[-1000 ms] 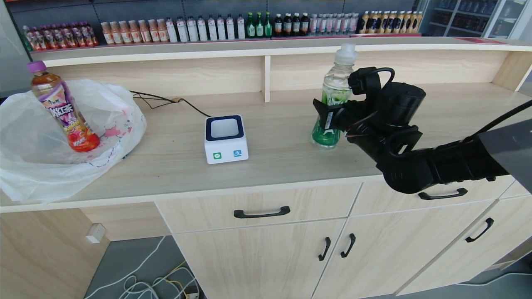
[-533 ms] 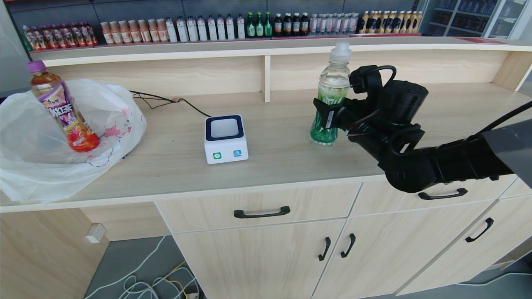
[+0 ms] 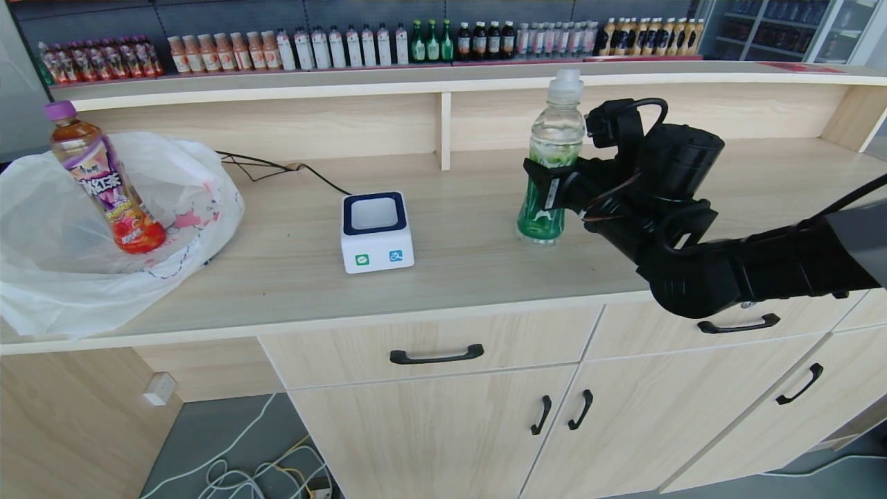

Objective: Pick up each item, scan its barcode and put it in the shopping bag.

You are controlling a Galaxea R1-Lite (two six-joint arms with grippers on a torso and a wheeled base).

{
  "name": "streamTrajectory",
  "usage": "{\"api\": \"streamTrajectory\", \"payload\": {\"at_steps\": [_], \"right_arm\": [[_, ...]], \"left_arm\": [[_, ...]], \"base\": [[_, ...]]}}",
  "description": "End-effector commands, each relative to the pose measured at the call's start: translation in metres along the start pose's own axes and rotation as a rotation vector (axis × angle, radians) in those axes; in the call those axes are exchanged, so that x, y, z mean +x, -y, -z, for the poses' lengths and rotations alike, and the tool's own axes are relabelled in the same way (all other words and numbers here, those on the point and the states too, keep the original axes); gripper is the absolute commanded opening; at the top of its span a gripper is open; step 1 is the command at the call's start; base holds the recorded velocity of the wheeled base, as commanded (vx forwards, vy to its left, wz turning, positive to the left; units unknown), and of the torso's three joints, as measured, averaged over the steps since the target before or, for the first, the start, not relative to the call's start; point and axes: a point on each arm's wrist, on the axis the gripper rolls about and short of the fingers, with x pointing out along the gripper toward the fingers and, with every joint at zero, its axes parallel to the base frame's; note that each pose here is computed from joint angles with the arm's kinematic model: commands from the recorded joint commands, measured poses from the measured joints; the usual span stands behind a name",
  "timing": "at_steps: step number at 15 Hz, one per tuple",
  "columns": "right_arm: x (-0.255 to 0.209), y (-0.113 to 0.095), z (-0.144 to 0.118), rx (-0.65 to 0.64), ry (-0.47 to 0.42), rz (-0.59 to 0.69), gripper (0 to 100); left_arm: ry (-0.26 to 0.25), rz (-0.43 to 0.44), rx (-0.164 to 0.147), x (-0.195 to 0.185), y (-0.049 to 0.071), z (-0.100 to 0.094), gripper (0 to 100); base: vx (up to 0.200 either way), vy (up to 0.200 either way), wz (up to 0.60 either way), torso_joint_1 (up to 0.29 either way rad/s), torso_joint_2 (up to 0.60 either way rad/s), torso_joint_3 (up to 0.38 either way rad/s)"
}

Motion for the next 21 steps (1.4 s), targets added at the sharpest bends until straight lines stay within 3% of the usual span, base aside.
{"api": "streamTrajectory", "payload": {"at_steps": [1,10,18,21], "right_arm": [[-0.004,-0.001,-0.013,0.000,0.027,0.000,0],[-0.052,0.002,-0.065,-0.102,0.050,-0.002,0],[-0.171,0.013,-0.075,-0.110,-0.019,-0.029,0],[-0.215,0.015,-0.057,-0.044,-0.084,-0.078,0]], "left_arm": [[0.000,0.000,-0.001,0.000,0.000,0.000,100],[0.000,0.000,-0.001,0.000,0.000,0.000,100],[0.000,0.000,-0.001,0.000,0.000,0.000,100],[0.000,0.000,-0.001,0.000,0.000,0.000,100]], "base": [[0.000,0.000,0.00,0.000,0.00,0.000],[0.000,0.000,0.00,0.000,0.00,0.000],[0.000,0.000,0.00,0.000,0.00,0.000],[0.000,0.000,0.00,0.000,0.00,0.000]]}}
